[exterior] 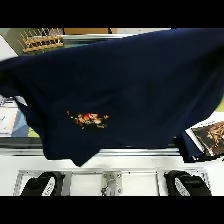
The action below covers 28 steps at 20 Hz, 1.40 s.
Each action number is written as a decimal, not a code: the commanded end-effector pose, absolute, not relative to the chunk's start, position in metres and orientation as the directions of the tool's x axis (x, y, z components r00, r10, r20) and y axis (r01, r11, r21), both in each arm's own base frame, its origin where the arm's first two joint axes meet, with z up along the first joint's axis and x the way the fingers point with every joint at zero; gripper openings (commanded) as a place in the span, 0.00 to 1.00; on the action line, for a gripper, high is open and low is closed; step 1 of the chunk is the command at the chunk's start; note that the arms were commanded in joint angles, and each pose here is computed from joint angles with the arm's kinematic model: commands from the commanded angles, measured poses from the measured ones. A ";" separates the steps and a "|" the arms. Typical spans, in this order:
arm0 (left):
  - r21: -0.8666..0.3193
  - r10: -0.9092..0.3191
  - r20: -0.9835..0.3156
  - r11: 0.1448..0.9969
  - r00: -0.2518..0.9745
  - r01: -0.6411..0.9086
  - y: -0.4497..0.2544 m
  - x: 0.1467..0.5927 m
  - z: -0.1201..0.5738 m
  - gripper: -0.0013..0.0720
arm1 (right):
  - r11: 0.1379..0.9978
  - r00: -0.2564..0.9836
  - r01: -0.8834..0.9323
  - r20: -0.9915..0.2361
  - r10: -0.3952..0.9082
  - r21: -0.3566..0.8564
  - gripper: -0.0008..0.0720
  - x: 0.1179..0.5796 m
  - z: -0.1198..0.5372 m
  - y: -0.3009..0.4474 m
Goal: Fold the clothes and pants, and hang the long-sleeved shirts on hangers.
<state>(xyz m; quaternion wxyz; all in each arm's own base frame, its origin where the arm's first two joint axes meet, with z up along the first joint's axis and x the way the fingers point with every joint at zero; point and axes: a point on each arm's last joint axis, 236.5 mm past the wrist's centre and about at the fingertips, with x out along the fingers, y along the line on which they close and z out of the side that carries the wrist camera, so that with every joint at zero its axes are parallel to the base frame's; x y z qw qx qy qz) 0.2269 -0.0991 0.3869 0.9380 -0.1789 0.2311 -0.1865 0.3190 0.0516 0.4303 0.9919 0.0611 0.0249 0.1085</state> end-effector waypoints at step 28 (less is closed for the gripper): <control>-0.482 -0.464 -0.869 0.710 0.173 -0.513 -0.003 0.295 -0.131 0.76 | 0.876 0.551 -0.374 -0.687 0.473 0.303 0.55 0.380 0.143 0.131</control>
